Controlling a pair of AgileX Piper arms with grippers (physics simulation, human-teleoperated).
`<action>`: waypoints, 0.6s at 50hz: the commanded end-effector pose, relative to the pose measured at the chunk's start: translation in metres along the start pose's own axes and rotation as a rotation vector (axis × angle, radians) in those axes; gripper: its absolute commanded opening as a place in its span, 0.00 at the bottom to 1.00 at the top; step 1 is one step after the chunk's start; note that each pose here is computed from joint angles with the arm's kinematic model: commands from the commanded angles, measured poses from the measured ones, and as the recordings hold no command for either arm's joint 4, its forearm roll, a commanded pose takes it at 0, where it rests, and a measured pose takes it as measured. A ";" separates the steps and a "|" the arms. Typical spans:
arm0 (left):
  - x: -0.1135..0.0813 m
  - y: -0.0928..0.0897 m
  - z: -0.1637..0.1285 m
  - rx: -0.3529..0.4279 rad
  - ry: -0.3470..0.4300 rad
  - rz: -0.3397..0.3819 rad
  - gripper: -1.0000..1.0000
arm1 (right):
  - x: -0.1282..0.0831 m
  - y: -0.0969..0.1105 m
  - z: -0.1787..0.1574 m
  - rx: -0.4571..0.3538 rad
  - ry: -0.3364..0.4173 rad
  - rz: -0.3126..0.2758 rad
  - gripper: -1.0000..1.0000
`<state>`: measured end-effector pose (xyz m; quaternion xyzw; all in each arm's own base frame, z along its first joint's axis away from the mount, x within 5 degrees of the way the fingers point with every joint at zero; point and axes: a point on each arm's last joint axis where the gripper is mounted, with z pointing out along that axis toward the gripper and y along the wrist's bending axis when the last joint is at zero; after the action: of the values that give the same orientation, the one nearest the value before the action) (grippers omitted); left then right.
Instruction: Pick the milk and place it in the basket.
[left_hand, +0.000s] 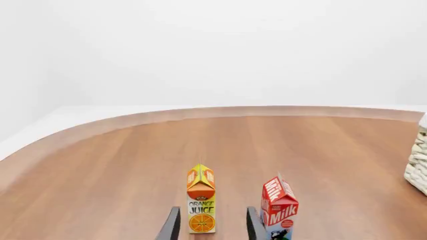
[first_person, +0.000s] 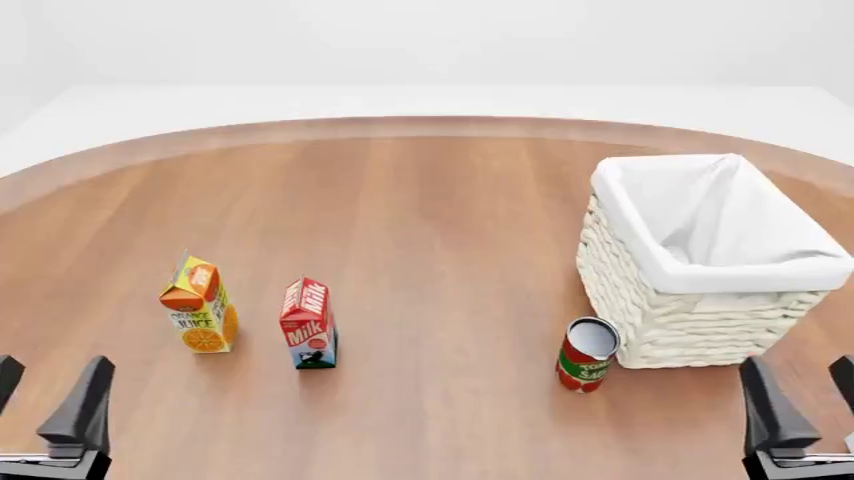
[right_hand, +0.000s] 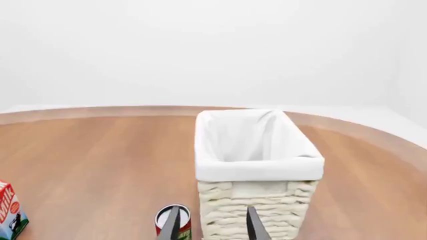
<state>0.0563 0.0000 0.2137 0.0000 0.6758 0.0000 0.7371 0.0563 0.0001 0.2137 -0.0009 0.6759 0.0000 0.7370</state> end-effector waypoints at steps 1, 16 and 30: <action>-0.001 0.000 0.000 0.000 0.001 0.000 1.00 | 0.000 0.001 0.001 -0.012 0.010 0.002 1.00; -0.001 0.000 0.000 0.000 0.001 0.000 1.00 | 0.002 0.012 0.012 -0.178 0.061 -0.035 1.00; -0.001 0.000 0.000 0.000 0.001 0.000 1.00 | -0.007 0.024 0.037 -0.260 0.065 -0.014 1.00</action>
<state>0.0566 0.0000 0.2144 0.0000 0.6761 0.0000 0.7368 0.0844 0.0158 0.2214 -0.0738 0.6944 0.0568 0.7136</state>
